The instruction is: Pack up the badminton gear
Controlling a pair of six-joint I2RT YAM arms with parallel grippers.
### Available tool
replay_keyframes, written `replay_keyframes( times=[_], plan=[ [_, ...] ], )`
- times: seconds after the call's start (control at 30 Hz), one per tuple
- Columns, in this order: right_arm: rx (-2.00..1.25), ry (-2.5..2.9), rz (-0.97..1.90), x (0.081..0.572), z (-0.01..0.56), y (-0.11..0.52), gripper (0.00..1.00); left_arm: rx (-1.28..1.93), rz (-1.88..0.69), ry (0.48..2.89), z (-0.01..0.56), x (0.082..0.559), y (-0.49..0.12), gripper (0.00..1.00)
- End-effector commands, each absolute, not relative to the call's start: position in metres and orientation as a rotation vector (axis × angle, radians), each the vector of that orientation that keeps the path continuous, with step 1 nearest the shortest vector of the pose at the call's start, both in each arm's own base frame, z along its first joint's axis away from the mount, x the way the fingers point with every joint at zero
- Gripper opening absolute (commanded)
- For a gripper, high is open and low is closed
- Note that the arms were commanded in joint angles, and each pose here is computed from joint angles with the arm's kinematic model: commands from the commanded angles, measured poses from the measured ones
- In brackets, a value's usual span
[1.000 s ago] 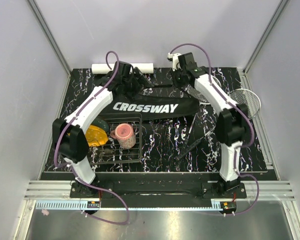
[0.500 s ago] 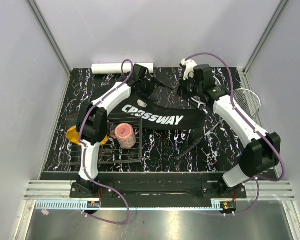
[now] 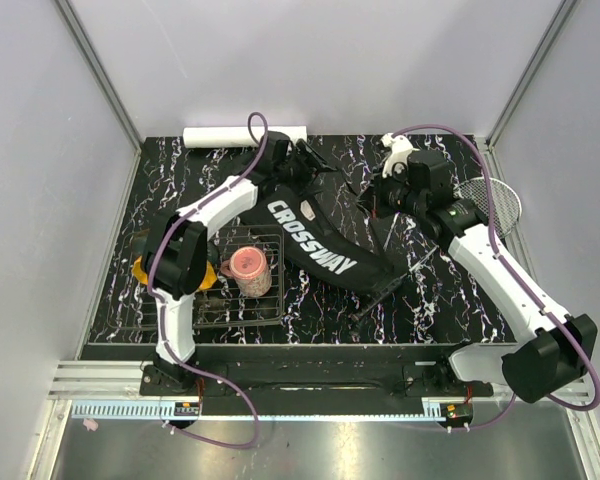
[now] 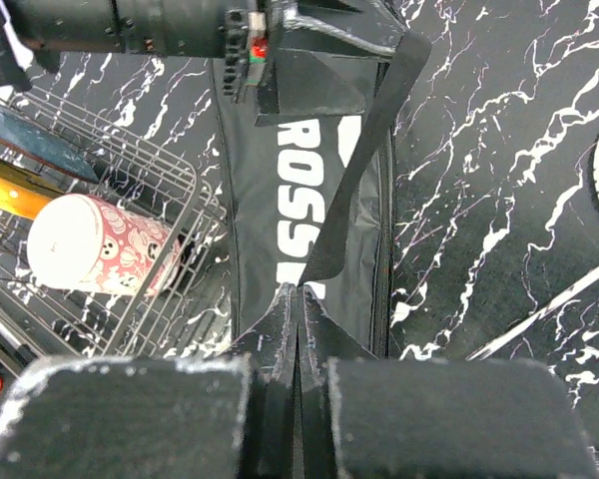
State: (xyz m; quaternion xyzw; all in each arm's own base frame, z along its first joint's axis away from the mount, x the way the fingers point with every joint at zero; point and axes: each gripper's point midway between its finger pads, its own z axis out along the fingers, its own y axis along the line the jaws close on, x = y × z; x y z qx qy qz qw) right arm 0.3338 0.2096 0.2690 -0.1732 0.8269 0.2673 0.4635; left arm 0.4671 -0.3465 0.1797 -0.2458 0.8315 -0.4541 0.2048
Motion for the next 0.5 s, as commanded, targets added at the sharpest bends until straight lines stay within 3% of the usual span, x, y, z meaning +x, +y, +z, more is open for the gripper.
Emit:
replay_keyframes(
  times=[0.0, 0.07, 0.1, 0.2, 0.33, 0.47],
  plan=[
    [-0.337, 1.958, 0.671, 0.338, 0.298, 0.209, 0.00, -0.503, -1.501, 2.151, 0.247, 0.441, -0.351, 0.73],
    [-0.299, 1.958, 0.662, 0.341, 0.301, 0.207, 0.00, -0.465, -1.587, 2.080, 0.267, 0.426, -0.348, 0.73],
    [-0.289, 1.960, 0.660, 0.343, 0.301, 0.207, 0.00, -0.487, -1.586, 2.101, 0.249, 0.415, -0.344, 0.77],
    [-0.306, 1.973, 0.683, 0.342, 0.296, 0.212, 0.00, -0.470, -1.639, 2.005, 0.270, 0.407, -0.339, 0.86],
    [-0.333, 1.971, 0.731, 0.337, 0.293, 0.218, 0.00, -0.445, -1.667, 2.088, 0.271, 0.412, -0.364, 0.99],
    [-0.349, 1.958, 0.757, 0.329, 0.296, 0.219, 0.00, -0.520, -1.696, 2.113, 0.264, 0.422, -0.384, 0.99]
  ],
)
